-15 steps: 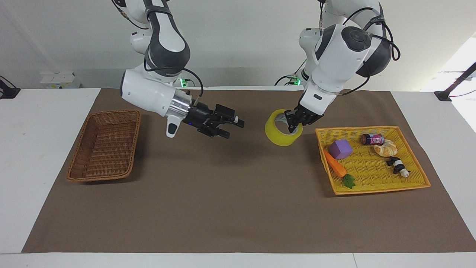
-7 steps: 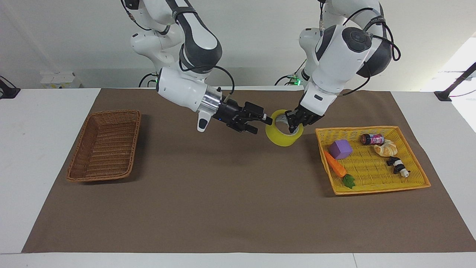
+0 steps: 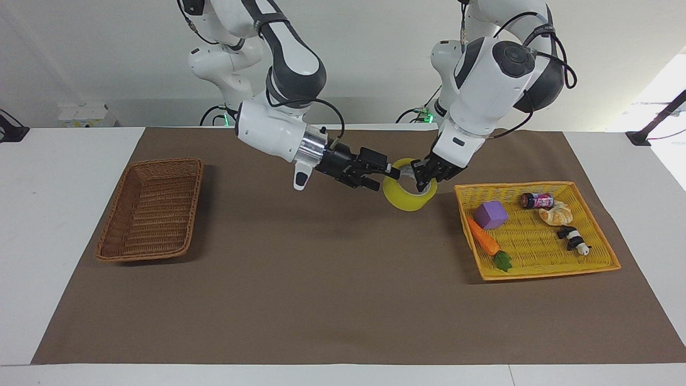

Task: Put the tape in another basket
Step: 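Grasp the tape rim with the right gripper beside the left gripper, then carry the tape with the right gripper while the left gripper withdraws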

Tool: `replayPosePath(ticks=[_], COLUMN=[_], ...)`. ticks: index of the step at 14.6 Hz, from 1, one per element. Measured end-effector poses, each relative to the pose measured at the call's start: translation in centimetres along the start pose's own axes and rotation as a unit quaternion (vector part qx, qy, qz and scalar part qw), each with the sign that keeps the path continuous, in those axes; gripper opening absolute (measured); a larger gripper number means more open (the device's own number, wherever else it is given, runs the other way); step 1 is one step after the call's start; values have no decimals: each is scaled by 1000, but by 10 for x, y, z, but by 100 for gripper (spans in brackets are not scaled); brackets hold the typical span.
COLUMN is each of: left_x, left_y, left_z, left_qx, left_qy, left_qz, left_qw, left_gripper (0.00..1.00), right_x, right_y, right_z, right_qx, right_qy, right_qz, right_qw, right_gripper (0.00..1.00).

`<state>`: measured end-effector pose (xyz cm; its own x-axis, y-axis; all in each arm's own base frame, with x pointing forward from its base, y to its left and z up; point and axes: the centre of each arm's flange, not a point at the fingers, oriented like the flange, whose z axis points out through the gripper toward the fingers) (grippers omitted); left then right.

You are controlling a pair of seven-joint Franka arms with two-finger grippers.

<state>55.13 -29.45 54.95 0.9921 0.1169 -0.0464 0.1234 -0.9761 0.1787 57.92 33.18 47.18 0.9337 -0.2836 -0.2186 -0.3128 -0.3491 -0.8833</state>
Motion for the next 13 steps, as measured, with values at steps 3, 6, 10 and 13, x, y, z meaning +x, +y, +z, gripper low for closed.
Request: replayPosePath(ticks=[3,6,10,13], left_x=[0,0,0,0], left_y=[0,0,0,-1], left_z=[0,0,0,1], left_qx=[0,0,1,1], left_qy=[0,0,0,-1], left_qz=[0,0,0,-1], left_qw=[1000,1000,1000,1000], left_gripper=[22,22,22,22], right_x=[-4,-12,-9,-9], right_y=[1,-1,-1,-1], right_z=[6,13,10,10], right_qx=[-2,-4,-3,-3], right_qy=[-5,-11,-8,-9], right_qz=[0,2,3,0], right_qw=[1000,1000,1000,1000], right_gripper=[99,95,62,57])
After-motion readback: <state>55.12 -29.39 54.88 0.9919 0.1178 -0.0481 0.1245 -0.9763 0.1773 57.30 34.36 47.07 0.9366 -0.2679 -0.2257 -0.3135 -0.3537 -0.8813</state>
